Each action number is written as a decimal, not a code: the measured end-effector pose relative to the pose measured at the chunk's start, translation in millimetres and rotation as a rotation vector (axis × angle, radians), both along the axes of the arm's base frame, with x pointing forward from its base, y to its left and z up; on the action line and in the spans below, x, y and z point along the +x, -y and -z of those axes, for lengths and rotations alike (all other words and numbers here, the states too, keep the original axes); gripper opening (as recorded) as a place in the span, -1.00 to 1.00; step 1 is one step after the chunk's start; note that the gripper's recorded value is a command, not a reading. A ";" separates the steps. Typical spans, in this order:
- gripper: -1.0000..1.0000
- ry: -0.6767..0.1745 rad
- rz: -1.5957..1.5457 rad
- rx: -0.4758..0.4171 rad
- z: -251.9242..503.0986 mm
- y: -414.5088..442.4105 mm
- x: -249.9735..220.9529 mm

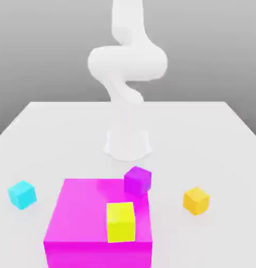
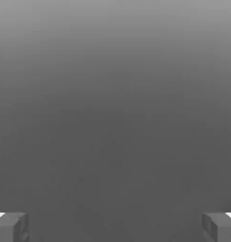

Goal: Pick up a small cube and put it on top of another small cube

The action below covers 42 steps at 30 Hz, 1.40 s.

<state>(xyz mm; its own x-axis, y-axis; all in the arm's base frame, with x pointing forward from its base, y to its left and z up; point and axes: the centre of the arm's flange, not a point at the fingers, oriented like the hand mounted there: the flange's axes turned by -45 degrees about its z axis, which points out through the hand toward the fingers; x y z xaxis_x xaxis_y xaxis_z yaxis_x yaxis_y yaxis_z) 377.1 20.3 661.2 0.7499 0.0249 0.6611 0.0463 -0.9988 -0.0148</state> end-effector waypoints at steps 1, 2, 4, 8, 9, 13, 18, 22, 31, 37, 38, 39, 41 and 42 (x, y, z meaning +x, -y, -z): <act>0.00 -0.038 -0.027 0.000 24.7 -10.8 12.4; 0.00 -0.074 -0.054 -0.002 49.4 -21.9 22.8; 0.00 -0.147 -0.106 -0.008 99.1 -45.0 37.8; 0.00 -0.288 -0.206 -0.034 198.9 -91.3 45.8; 0.00 -0.323 -0.231 -0.043 223.9 -102.4 43.5; 0.00 -0.468 -0.330 -0.096 324.8 -142.1 16.8; 0.00 -0.640 -0.458 -0.195 436.6 -172.4 -50.5; 0.00 -0.690 -0.481 -0.226 486.3 -171.9 -71.0; -1.00 -0.694 -0.483 -0.226 530.0 -171.5 -73.9; -1.00 -0.693 -0.483 -0.227 509.0 -172.1 -72.7; -1.00 -0.693 -0.483 -0.228 500.5 -172.1 -72.5; -1.00 -0.693 -0.483 -0.228 491.8 -171.9 -72.7; -1.00 -0.692 -0.486 -0.230 474.7 -172.5 -74.1; -1.00 -0.684 -0.494 -0.234 470.2 -175.9 -68.3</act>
<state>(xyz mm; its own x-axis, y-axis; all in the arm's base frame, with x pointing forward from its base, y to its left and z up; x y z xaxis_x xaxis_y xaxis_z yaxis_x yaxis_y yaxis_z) 308.8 196.2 191.0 0.8475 0.5308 0.0071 0.5308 -0.8475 0.0049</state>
